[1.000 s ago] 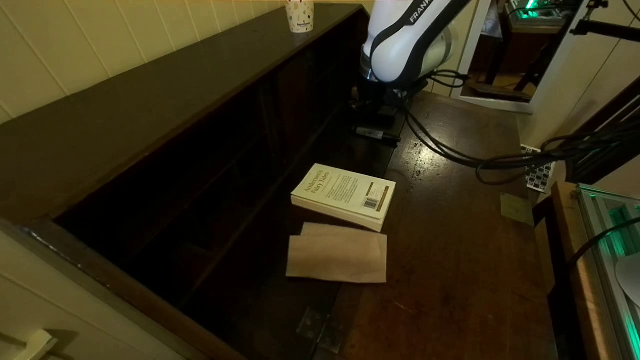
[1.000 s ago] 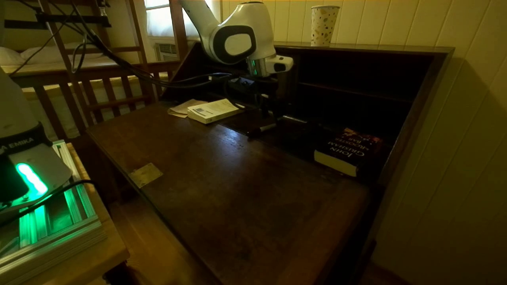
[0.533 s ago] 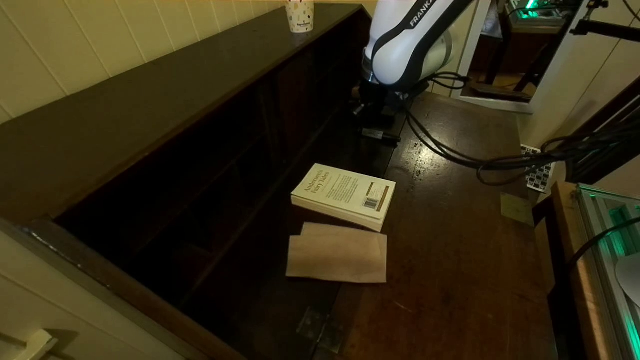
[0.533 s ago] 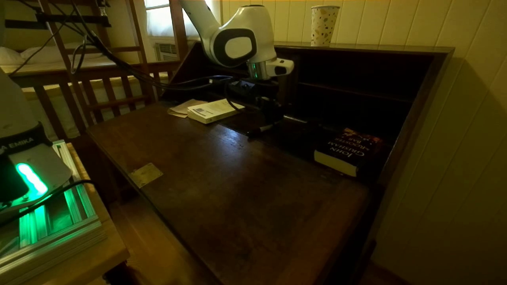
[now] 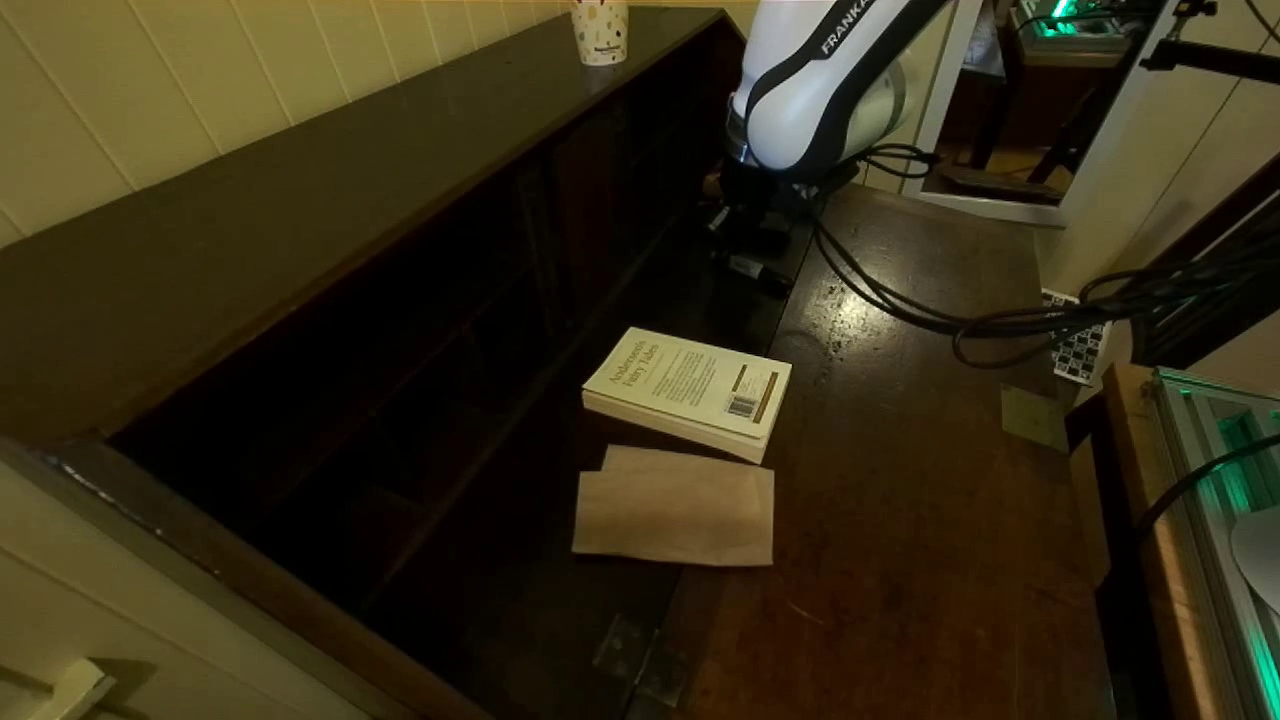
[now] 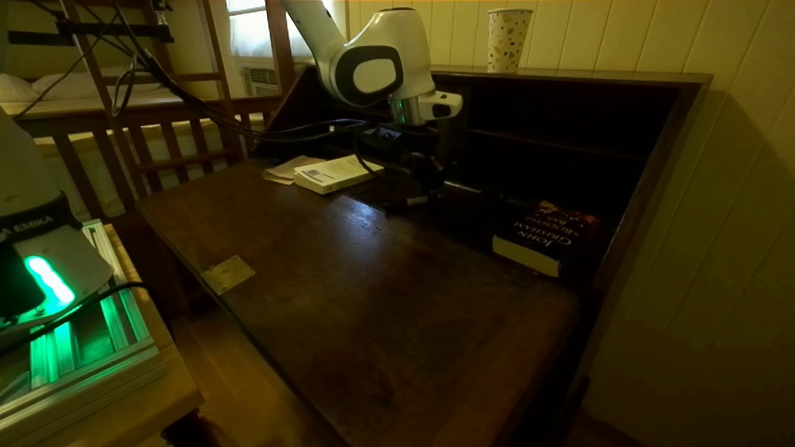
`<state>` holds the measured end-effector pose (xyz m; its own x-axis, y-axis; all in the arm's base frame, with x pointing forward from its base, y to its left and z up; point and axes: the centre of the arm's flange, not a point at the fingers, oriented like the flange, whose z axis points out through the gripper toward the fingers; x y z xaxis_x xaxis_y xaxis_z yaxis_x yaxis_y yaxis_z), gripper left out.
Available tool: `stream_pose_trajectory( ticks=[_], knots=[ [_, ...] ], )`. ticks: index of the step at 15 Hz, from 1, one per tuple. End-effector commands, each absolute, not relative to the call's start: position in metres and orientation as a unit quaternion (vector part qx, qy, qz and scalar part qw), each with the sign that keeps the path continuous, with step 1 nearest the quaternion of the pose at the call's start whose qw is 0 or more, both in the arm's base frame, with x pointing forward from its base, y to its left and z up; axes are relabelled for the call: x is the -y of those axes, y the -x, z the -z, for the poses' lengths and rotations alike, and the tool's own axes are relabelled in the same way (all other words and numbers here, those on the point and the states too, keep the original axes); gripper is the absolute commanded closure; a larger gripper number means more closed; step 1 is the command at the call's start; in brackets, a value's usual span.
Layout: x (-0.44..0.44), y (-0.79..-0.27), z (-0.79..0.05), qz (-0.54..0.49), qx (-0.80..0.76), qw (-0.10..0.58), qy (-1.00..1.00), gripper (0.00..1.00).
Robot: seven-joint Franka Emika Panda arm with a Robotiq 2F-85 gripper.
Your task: Put the marker in the cup
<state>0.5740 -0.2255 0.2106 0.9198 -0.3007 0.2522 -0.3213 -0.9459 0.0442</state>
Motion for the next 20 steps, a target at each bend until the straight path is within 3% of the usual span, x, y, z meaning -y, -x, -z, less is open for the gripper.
stream_pose_trajectory(
  ticks=[1,20],
  knots=[
    [0.232,-0.574,-0.219,-0.138,0.152,0.042,-0.978,0.95],
    [0.265,-0.554,-0.426,-0.307,0.164,0.145,-0.926,0.95]
  ],
)
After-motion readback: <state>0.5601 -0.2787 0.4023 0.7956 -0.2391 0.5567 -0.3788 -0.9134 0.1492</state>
